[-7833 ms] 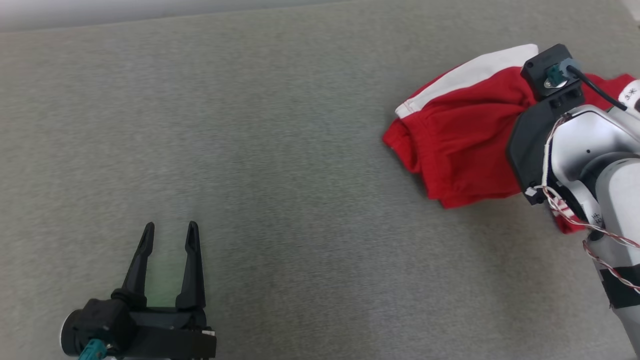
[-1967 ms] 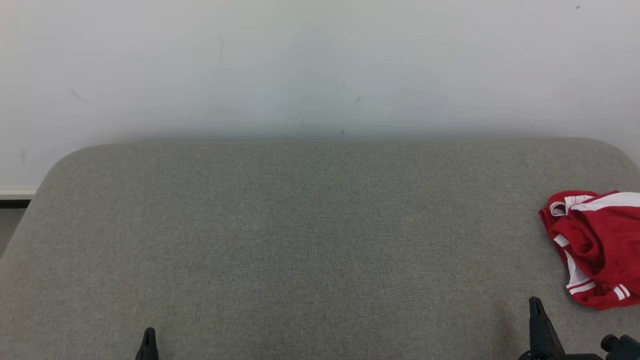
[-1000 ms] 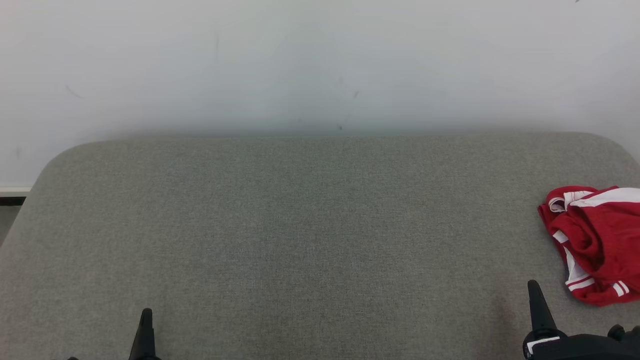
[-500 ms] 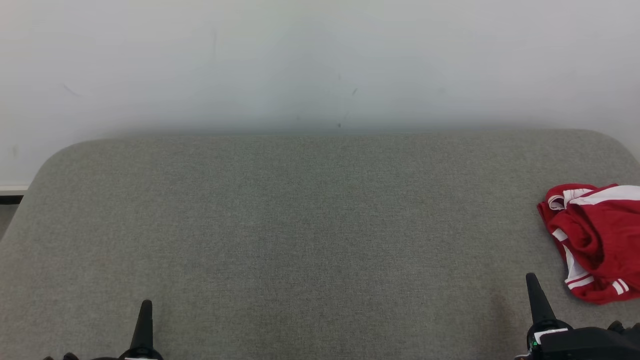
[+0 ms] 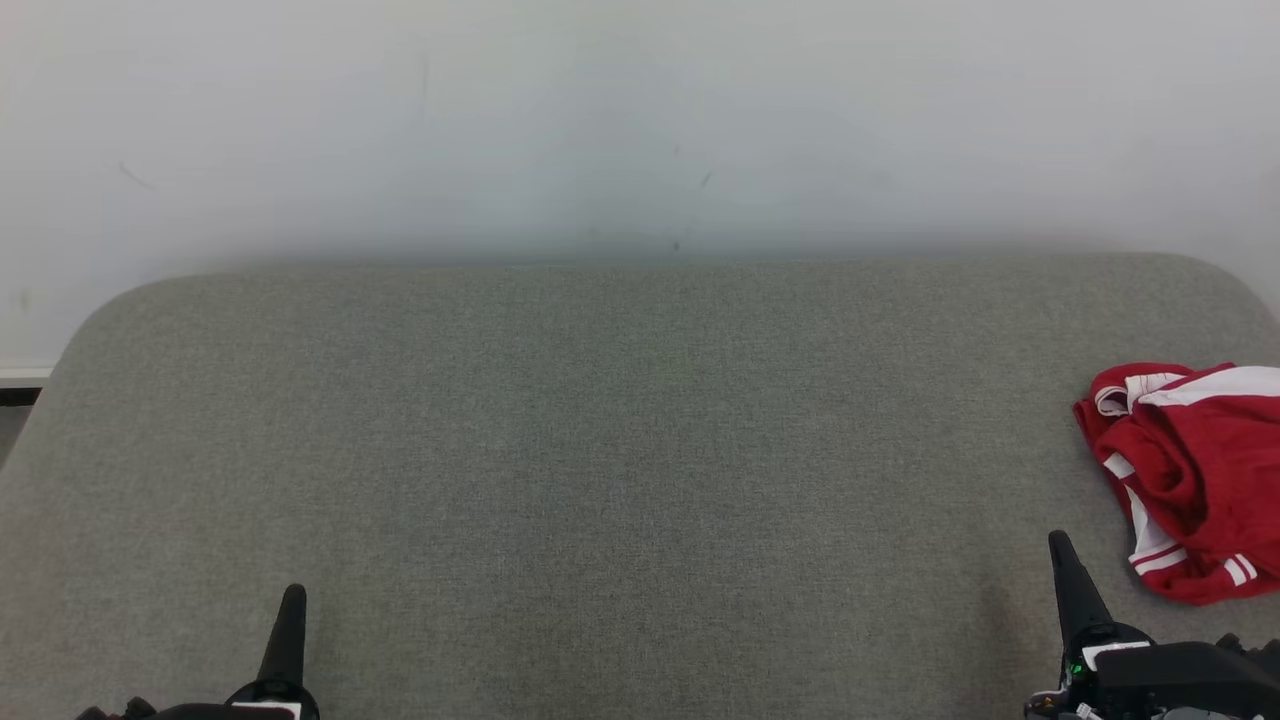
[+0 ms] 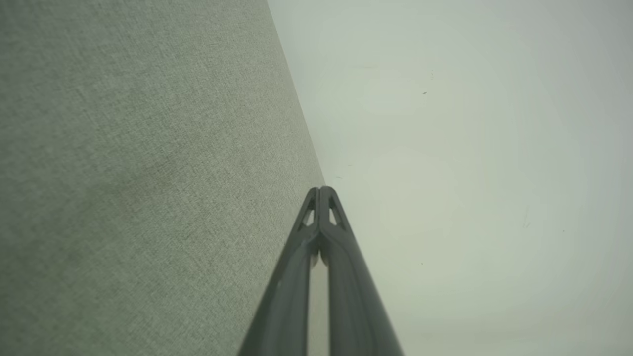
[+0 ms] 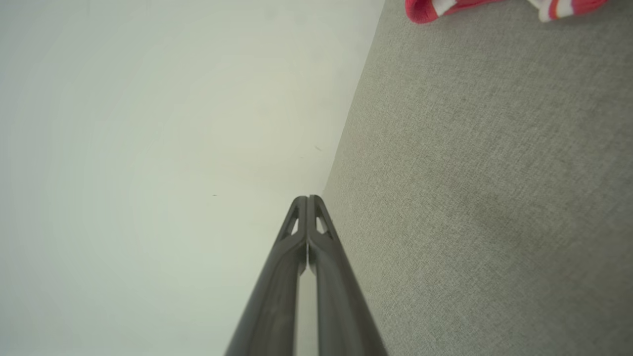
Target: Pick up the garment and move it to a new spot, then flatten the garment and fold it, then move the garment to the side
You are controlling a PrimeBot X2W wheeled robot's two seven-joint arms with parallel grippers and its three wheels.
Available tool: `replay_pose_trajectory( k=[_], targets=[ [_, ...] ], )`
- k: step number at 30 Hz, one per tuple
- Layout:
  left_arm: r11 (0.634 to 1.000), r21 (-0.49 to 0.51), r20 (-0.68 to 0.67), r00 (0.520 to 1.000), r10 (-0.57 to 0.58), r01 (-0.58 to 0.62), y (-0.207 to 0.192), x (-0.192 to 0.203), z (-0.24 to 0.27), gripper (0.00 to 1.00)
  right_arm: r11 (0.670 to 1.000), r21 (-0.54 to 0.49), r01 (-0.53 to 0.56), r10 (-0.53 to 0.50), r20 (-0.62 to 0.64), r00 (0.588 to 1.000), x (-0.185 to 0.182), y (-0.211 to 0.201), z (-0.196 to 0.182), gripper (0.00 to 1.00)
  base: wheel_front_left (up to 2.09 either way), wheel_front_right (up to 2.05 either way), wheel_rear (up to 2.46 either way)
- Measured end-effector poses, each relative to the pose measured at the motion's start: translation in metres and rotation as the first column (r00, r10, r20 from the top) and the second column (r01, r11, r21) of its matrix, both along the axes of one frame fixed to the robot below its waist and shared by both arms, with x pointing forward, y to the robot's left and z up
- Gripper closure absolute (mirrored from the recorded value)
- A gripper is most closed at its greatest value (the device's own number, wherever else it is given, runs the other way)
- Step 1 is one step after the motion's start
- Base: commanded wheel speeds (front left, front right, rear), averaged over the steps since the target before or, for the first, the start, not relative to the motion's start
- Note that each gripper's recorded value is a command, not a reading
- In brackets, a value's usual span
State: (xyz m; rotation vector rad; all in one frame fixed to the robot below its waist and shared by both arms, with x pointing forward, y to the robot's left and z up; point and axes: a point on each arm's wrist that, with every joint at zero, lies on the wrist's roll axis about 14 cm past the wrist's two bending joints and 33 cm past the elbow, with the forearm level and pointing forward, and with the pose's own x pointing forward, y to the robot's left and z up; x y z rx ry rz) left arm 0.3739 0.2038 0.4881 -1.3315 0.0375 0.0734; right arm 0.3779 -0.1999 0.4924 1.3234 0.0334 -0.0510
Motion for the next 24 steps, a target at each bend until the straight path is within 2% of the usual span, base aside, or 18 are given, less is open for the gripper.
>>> replay_pose_trajectory(
  k=[24],
  targets=[
    [0.985, -0.172, 0.043, 0.999, -0.013, 0.020, -0.003, 0.009, 0.010, 1.00, 0.985, 0.174, -0.011, 0.006, 0.033, 0.999, 0.007, 0.001, 0.009, 1.00, 0.00, 0.00, 0.00]
  ],
)
